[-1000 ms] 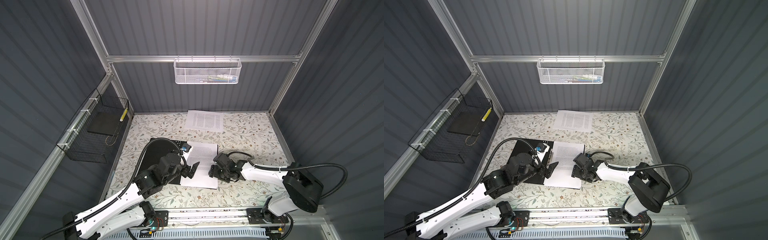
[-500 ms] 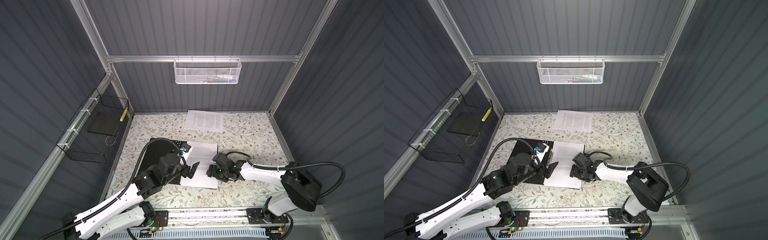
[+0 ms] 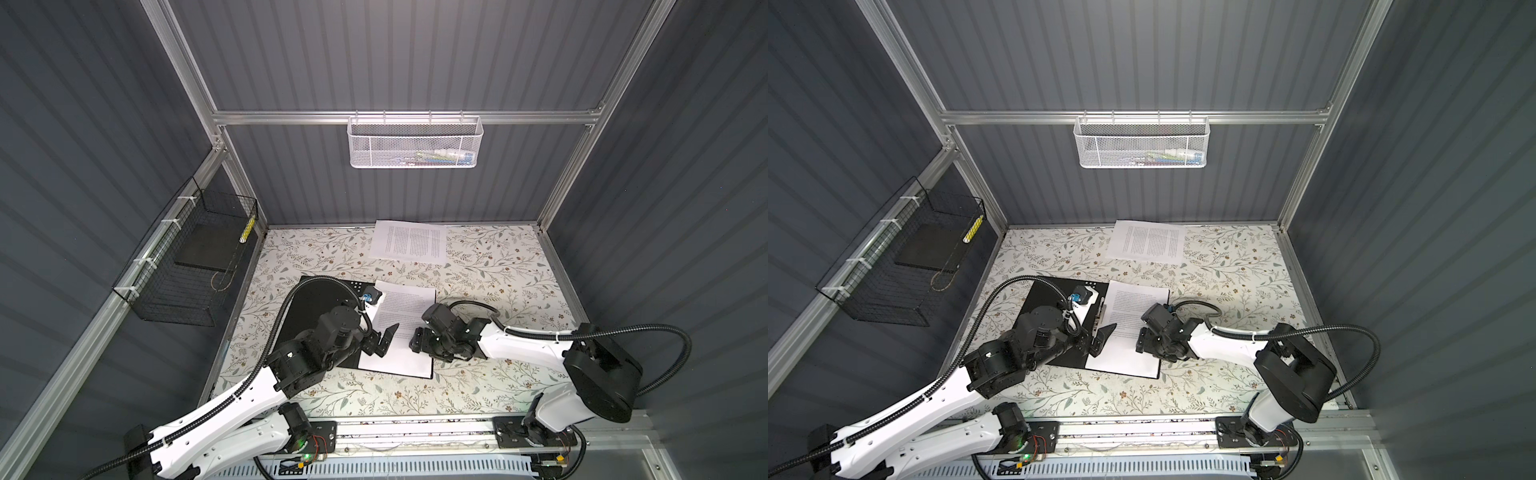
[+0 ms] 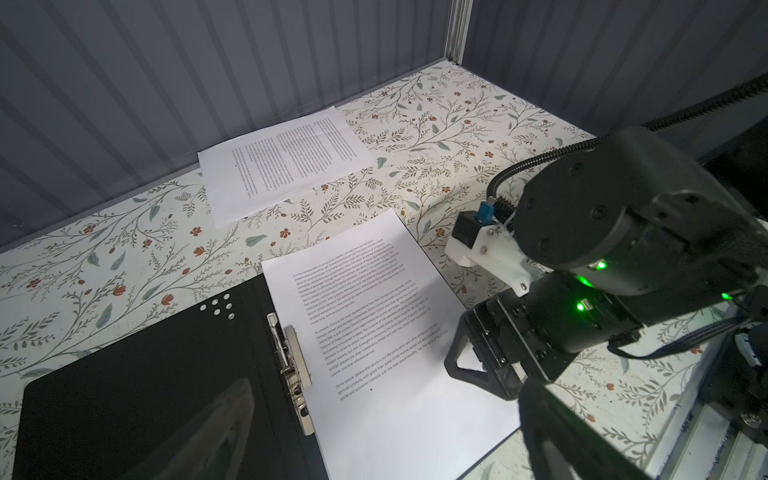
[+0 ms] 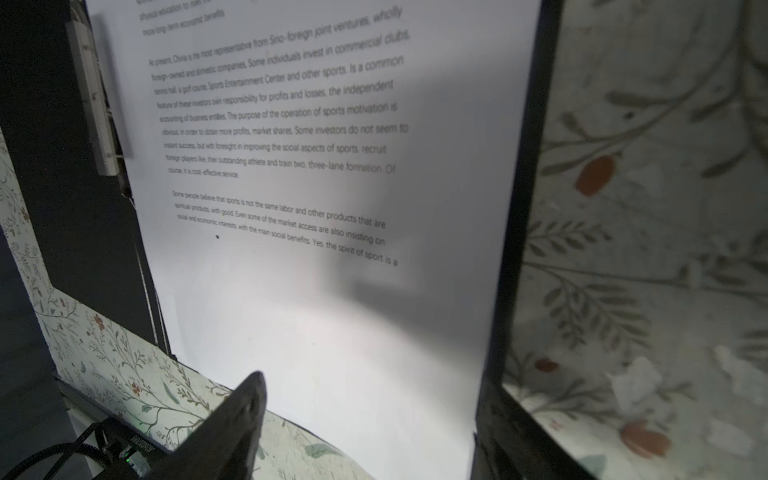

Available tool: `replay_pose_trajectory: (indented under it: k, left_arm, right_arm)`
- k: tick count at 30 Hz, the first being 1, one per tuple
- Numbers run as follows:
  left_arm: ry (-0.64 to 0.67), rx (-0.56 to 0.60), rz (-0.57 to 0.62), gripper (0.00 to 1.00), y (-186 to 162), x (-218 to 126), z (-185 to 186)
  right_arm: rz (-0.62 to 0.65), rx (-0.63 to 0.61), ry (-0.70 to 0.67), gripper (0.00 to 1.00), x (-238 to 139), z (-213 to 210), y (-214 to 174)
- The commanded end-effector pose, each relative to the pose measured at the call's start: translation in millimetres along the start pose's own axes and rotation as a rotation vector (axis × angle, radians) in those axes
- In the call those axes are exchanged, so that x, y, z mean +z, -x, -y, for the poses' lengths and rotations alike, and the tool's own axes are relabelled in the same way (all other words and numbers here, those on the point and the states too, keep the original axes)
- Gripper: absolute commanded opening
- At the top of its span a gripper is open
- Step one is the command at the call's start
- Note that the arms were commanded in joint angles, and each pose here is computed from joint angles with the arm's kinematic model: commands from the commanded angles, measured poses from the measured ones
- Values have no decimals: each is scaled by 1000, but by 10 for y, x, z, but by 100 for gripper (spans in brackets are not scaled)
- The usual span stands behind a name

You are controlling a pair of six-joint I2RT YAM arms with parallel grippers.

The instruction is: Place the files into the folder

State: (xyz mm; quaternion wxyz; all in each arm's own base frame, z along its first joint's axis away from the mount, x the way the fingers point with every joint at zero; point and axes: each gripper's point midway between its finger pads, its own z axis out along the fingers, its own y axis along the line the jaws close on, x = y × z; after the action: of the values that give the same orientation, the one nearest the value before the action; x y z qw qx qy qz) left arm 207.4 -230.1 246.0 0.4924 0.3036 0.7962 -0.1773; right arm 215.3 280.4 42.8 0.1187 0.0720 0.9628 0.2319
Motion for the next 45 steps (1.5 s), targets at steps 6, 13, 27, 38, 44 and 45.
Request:
replay_pose_trajectory:
  k: [6,13,27,38,44,45]
  left_arm:
    - [-7,0,17,100,57,-59,-9]
    - [-6,0,19,100,59,-65,-12]
    - [15,6,14,100,47,-56,-46]
    - [56,26,-1,100,15,-28,-110]
    - [56,32,-7,100,7,-3,-105]
    - [57,33,-11,100,-4,6,-105]
  right_arm:
    - [-13,-2,-52,77,76,85,-33]
    - [42,-2,-115,82,-29,217,68]
    - [226,-11,27,99,-326,-111,2124]
    - [178,31,105,99,511,-279,3469]
    - [204,87,99,99,666,0,3672]
    - [197,100,98,99,685,46,3671]
